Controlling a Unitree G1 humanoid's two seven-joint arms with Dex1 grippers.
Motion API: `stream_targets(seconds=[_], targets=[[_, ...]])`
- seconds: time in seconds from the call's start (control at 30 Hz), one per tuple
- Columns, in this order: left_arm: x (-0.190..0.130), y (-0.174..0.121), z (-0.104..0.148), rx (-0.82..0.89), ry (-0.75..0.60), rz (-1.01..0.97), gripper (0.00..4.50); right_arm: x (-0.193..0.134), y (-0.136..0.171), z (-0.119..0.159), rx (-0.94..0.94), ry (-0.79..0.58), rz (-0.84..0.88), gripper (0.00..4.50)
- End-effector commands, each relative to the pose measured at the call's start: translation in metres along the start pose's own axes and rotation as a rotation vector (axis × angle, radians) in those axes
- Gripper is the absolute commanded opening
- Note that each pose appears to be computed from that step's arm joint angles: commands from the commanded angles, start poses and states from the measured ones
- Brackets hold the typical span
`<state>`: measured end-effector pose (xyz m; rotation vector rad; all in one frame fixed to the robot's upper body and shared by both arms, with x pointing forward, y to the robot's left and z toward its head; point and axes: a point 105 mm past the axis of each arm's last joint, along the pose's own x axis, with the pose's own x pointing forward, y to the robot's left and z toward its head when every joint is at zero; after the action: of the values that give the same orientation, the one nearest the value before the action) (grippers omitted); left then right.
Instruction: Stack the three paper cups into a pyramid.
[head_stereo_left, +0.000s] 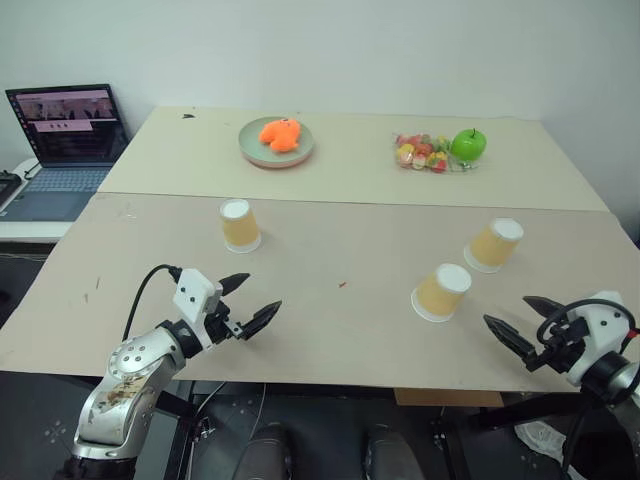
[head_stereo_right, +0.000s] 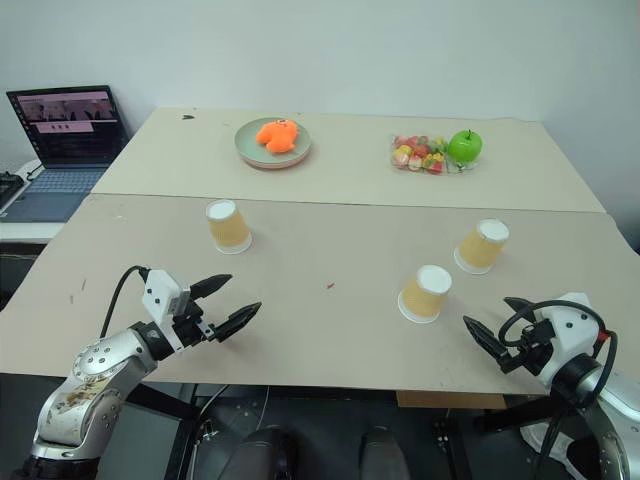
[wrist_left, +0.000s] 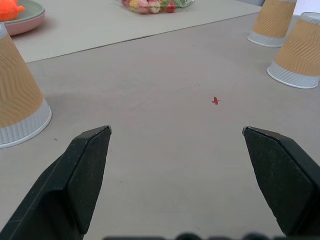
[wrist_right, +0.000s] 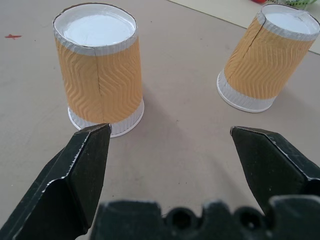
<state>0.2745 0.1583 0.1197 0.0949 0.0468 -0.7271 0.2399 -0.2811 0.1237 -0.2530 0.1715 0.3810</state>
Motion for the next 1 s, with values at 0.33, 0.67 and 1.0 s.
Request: stream_targets(seconds=[0.33,0.67,1.0], targets=[[0.041,-0.045,0.079,0.143,-0.212,-0.457,4.50,0.023,0.029,0.042,-0.021,-0.128,0.180,4.44],[0.044,-0.059,0.079,0.144,-0.203,-0.562,4.50,0.034,0.027,0.042,-0.023,-0.123,0.208,4.44],[0.044,-0.055,0.078,0.144,-0.209,-0.519,4.50,0.058,0.030,0.041,-0.024,-0.135,0.251,4.44]])
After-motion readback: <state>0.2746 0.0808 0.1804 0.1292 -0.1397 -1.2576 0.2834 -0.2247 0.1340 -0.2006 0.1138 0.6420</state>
